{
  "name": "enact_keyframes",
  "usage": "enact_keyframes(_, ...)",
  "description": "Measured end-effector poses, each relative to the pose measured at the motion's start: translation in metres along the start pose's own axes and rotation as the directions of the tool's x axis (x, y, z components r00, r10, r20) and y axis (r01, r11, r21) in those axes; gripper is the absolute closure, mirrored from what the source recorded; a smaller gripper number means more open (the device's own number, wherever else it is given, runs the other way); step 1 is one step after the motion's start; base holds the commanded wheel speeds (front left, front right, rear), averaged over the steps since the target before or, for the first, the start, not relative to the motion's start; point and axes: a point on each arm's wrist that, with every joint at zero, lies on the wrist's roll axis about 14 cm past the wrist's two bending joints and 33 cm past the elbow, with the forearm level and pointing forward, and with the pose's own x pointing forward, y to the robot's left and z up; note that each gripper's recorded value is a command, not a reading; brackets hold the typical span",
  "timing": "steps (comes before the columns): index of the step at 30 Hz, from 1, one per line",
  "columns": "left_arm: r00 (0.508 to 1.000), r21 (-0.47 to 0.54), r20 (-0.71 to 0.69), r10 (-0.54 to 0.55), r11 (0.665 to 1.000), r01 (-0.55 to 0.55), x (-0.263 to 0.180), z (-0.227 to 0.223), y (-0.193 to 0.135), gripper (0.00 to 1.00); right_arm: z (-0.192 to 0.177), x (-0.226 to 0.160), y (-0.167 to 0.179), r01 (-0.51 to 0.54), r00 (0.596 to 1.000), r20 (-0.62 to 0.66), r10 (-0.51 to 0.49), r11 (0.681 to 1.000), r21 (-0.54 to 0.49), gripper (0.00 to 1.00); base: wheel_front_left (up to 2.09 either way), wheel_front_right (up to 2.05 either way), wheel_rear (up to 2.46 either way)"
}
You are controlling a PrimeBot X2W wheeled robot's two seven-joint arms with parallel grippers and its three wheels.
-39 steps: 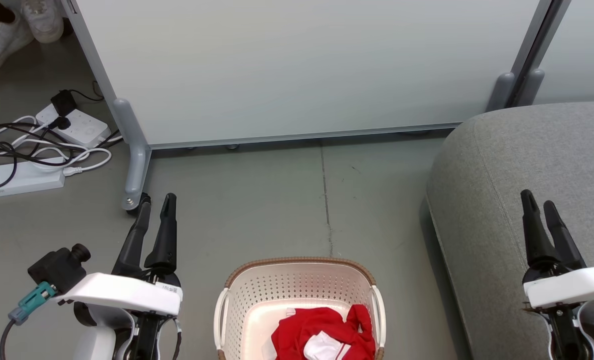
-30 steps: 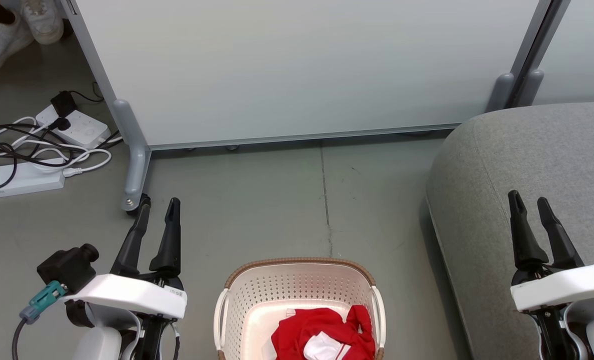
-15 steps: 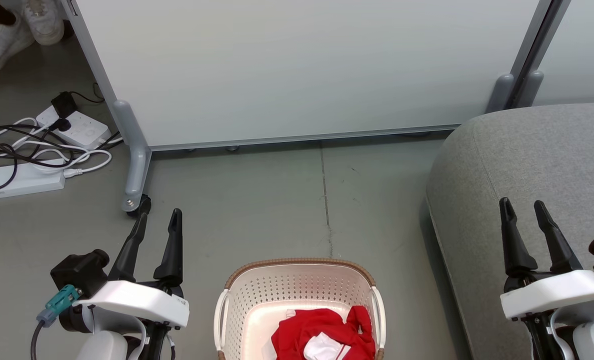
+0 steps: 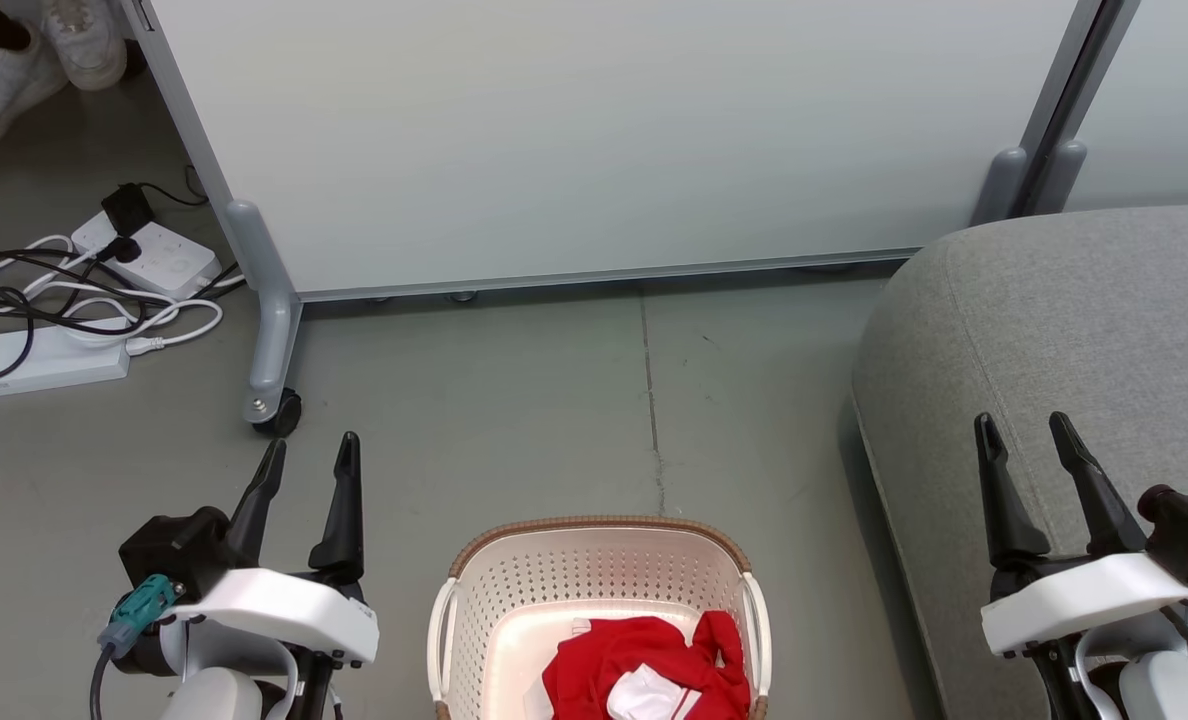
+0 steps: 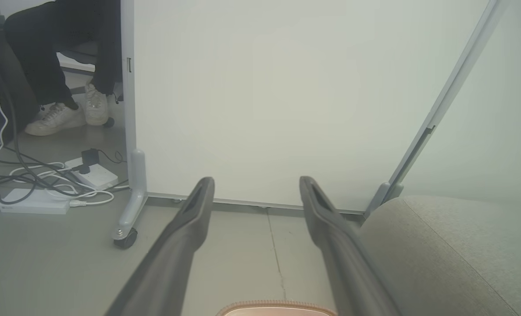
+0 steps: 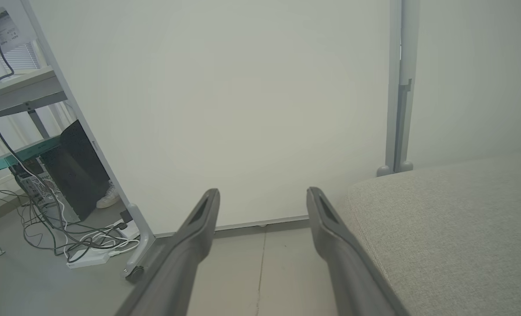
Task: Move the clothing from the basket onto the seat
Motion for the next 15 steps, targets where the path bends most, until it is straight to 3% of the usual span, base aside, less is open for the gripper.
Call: enact_keyframes(15, 0.999, 0.092, -0.015, 0.038, 0.995, -0.037, 0.0, -0.005, 0.008, 0.0, -0.018, -0.001, -0.003, 0.009, 0.998, -0.057, -0.011, 0.999, -0.044, 0.0, 0.0, 0.0, 0.0)
